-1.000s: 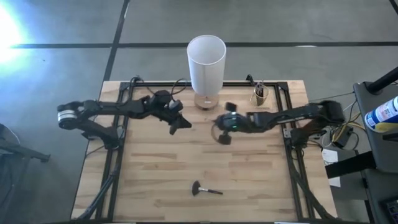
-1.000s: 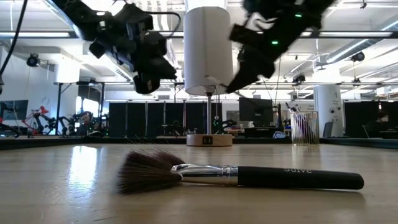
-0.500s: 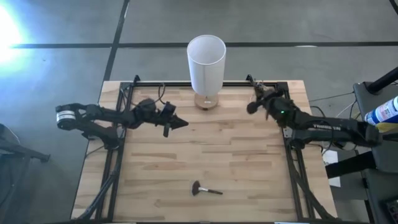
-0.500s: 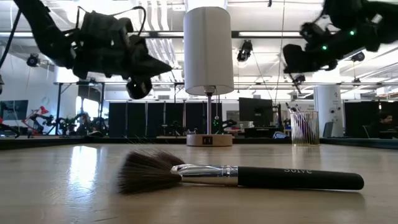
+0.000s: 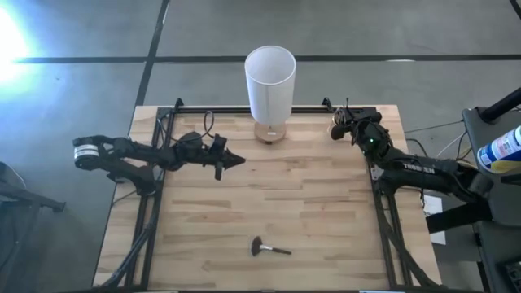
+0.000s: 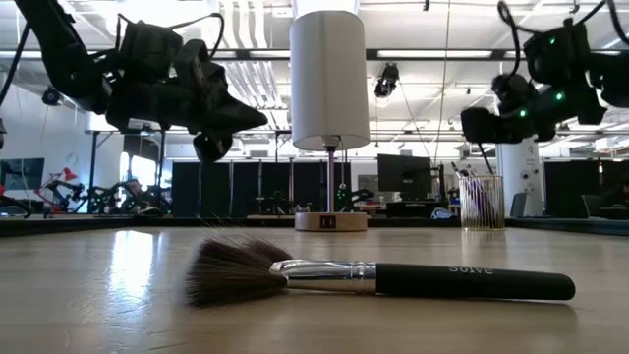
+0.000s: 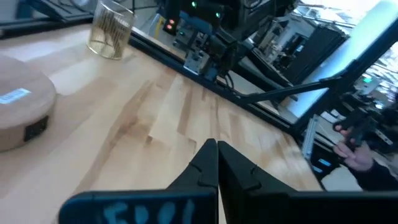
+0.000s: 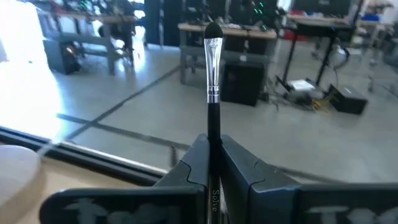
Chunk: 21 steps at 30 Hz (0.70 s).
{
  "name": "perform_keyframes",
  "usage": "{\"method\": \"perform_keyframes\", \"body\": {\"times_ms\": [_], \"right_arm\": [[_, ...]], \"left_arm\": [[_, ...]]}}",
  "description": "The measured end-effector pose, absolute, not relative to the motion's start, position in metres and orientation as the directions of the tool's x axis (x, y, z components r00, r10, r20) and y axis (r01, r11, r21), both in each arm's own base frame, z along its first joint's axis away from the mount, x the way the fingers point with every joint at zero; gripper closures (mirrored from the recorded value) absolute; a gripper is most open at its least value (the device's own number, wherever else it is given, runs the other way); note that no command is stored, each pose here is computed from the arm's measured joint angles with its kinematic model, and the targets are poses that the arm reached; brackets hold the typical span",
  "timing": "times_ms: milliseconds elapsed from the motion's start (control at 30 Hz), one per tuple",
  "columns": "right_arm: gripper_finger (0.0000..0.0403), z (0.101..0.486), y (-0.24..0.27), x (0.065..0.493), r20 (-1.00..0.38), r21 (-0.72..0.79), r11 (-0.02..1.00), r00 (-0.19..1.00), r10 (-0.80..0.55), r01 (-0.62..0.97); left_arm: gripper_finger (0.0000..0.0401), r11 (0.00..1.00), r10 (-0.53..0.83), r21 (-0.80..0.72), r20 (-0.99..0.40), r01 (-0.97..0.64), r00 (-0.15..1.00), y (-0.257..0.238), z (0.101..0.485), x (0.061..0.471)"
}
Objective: Pick & Place Makeup Brushes
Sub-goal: Put the eyeshadow brush into the makeup brush holder
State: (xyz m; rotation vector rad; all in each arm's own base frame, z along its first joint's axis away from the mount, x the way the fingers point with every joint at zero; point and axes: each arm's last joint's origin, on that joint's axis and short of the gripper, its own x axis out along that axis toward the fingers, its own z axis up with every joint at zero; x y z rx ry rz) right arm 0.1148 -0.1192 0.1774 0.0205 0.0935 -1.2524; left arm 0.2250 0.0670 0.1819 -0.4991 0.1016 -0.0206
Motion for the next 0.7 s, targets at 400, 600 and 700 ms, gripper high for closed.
{"method": "perform_keyframes", "body": {"times_ms": [400, 600, 700], "right_arm": [[0.0385, 0.165, -0.131, 0.123, -0.116, -0.054, 0.282, 0.275, -0.955, 0.958], [0.0358, 0.161, -0.136, 0.129, -0.157, -0.047, 0.281, 0.271, -0.95, 0.959], [0.0339, 0.159, -0.137, 0.129, -0.184, -0.033, 0.276, 0.266, -0.946, 0.96]], "left_arm": [[0.0401, 0.91, 0.056, -0.406, -0.092, -0.088, 0.994, 0.068, 0.181, 0.225], [0.0401, 0.917, 0.061, -0.39, -0.083, -0.089, 0.995, 0.066, 0.18, 0.223], [0.0401, 0.921, 0.068, -0.38, -0.056, -0.084, 0.996, 0.063, 0.175, 0.218]]}}
